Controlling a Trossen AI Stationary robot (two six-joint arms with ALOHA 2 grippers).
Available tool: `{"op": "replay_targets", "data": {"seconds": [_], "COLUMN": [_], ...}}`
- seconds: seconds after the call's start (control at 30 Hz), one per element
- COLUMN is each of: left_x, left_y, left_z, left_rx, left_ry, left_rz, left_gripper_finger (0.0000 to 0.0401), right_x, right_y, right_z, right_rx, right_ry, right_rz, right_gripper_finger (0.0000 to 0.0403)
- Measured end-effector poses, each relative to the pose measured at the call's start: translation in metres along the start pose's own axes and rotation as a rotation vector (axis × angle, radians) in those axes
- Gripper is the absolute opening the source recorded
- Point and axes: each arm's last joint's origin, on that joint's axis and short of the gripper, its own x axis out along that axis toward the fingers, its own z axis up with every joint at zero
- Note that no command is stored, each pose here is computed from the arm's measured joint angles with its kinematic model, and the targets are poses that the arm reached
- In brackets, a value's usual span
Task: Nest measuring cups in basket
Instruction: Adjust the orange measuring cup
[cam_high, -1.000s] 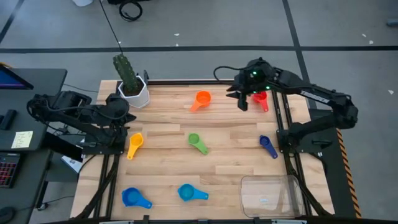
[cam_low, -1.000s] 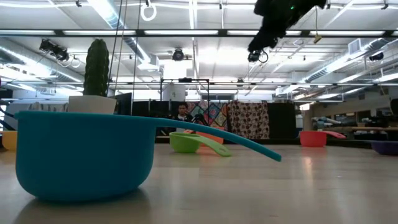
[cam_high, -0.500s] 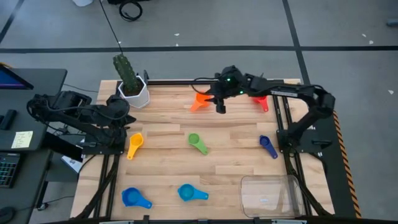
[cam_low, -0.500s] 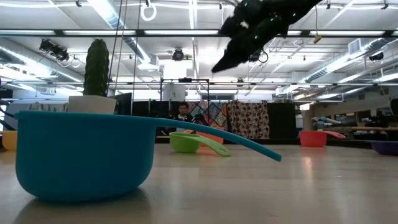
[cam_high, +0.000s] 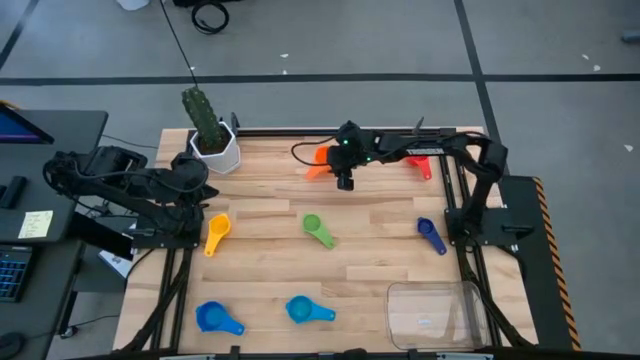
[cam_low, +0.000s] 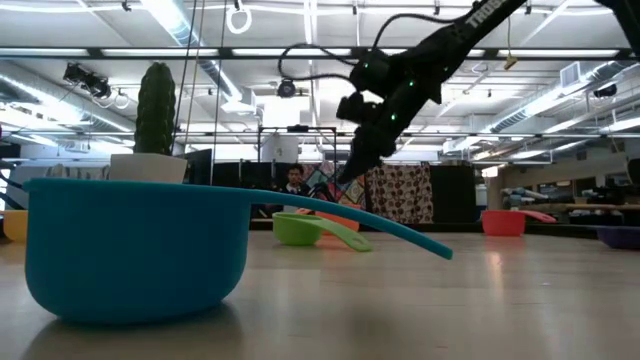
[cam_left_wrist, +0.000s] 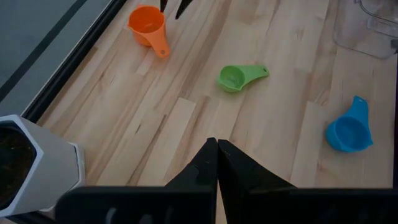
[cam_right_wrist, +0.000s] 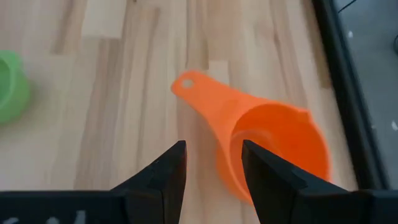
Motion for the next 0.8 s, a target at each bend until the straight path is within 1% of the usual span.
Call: {"op": "replay_targets", "data": {"seconds": [0.1, 0.27, 0.33, 0.57, 0.73, 0.8], "left_x": [0.0, 0.0, 0.0, 0.0, 0.0, 0.0], "left_y": [0.0, 0.0, 0.0, 0.0, 0.0, 0.0], "left_z": [0.0, 0.0, 0.0, 0.001, 0.001, 0.001], "left_rx": [0.0, 0.0, -0.001, -0.003, -0.004, -0.004], "left_ry": [0.0, 0.0, -0.001, -0.005, -0.006, -0.007], "left_rz": [0.0, 0.0, 0.0, -0.003, -0.003, -0.004], "left_gripper_finger": [0.0009, 0.0009, 0.0009, 0.0009, 0.0009, 0.0009], "right_x": [0.011, 0.02, 0.022, 0.025, 0.027, 0.031], "right_y": [-0.001, -0.003, -0.003, -0.003, -0.005, -0.005], "right_z": [-0.005, -0.011, -0.011, -0.013, -0.015, -0.019], "right_rx": [-0.002, -0.07, -0.081, -0.112, -0.108, -0.101], "right_ry": [0.03, 0.096, 0.095, 0.098, 0.096, 0.118], "right_rz": [-0.029, -0.111, -0.127, -0.098, -0.091, -0.082], "right_gripper_finger": [0.016, 0.0161, 0.0161, 0.016, 0.0158, 0.0158]}}
